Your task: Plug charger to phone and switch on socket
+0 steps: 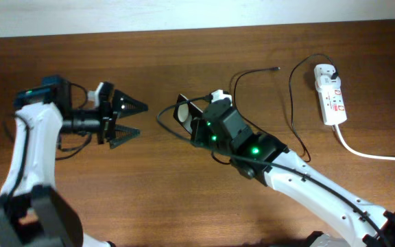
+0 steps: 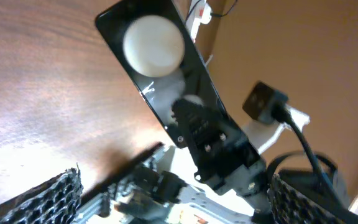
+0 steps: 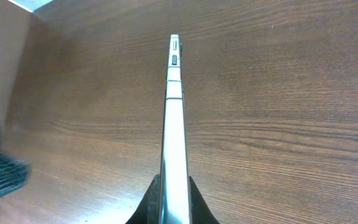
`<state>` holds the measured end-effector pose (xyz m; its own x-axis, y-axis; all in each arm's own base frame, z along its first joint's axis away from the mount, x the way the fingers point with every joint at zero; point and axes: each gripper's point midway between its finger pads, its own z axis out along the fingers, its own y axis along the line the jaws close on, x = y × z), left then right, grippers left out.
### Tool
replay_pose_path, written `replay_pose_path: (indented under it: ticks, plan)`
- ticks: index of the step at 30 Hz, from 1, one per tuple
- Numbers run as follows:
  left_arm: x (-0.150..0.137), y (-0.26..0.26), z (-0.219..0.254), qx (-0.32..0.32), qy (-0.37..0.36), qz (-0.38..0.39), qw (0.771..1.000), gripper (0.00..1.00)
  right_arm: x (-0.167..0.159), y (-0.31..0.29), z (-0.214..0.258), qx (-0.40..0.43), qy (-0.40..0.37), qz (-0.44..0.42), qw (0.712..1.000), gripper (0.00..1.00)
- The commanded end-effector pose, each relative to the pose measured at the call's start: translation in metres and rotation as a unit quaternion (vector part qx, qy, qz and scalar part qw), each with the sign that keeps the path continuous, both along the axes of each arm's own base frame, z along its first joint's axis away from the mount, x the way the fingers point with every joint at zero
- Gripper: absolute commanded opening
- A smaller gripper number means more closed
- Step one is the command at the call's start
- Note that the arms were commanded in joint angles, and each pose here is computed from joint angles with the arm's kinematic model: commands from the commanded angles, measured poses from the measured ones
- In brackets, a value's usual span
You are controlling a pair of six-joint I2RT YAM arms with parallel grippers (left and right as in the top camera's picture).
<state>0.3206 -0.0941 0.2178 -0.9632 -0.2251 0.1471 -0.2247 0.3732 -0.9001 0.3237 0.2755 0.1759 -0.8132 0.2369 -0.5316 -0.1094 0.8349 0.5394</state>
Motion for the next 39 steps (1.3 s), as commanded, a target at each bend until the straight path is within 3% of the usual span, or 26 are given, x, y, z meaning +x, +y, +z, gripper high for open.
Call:
replay_pose_path:
  ticks: [1,3,6,8,10,13,16,18,21,24,28,31,34,39]
  plan:
    - [-0.023,0.022,0.019,0.117,-0.101,-0.006,0.988,0.99,-0.01,0.006,0.023,0.085,0.04,0.059,0.994,0.04]
    - [-0.041,0.036,0.039,0.186,-0.157,0.008,0.97,0.99,-0.011,-0.005,0.023,0.103,0.067,0.065,0.99,0.04]
    - [-0.077,0.059,0.071,0.309,-0.236,0.053,0.92,0.99,-0.017,-0.024,0.032,0.103,0.075,0.05,0.991,0.04]
    - [-0.093,0.056,0.083,0.323,-0.268,0.062,0.906,0.98,-0.021,-0.026,0.047,0.12,0.067,0.042,0.99,0.04]
    - [-0.103,0.052,0.072,0.32,-0.262,0.061,0.908,0.9,-0.026,-0.029,0.065,0.132,0.045,0.045,0.989,0.04]
    - [-0.1,0.041,0.026,0.261,-0.237,0.091,0.931,0.95,-0.034,-0.04,0.084,0.138,0.011,0.036,0.99,0.04]
    - [-0.079,0.015,-0.012,0.084,-0.18,0.124,0.972,0.99,-0.047,-0.054,0.079,0.138,0.006,0.017,0.99,0.04]
    - [-0.065,0.007,-0.025,-0.014,-0.121,0.134,0.983,0.99,-0.045,-0.066,0.069,0.157,0.026,-0.046,0.986,0.04]
    - [-0.051,0.007,-0.043,-0.071,-0.029,0.143,0.987,0.99,-0.032,-0.057,0.066,0.256,0.047,-0.097,0.961,0.04]
    - [-0.048,0.008,-0.055,-0.097,0.063,0.168,0.979,0.99,-0.027,-0.04,0.045,0.313,0.092,-0.118,0.938,0.04]
    - [-0.038,0.011,-0.05,-0.095,0.04,0.174,0.979,1.0,-0.026,0.01,0.046,0.34,0.076,-0.057,0.936,0.04]
    - [-0.022,0.011,-0.044,-0.088,0.014,0.184,0.979,0.98,-0.025,0.022,0.022,0.361,0.15,-0.088,0.916,0.04]
    - [-0.01,-0.01,-0.041,-0.078,0.027,0.186,0.979,0.96,-0.024,0.024,0.029,0.374,0.146,-0.085,0.912,0.04]
    - [0.003,-0.043,-0.042,-0.068,0.068,0.219,0.971,0.93,-0.035,0.032,0.033,0.409,0.21,-0.079,0.884,0.04]
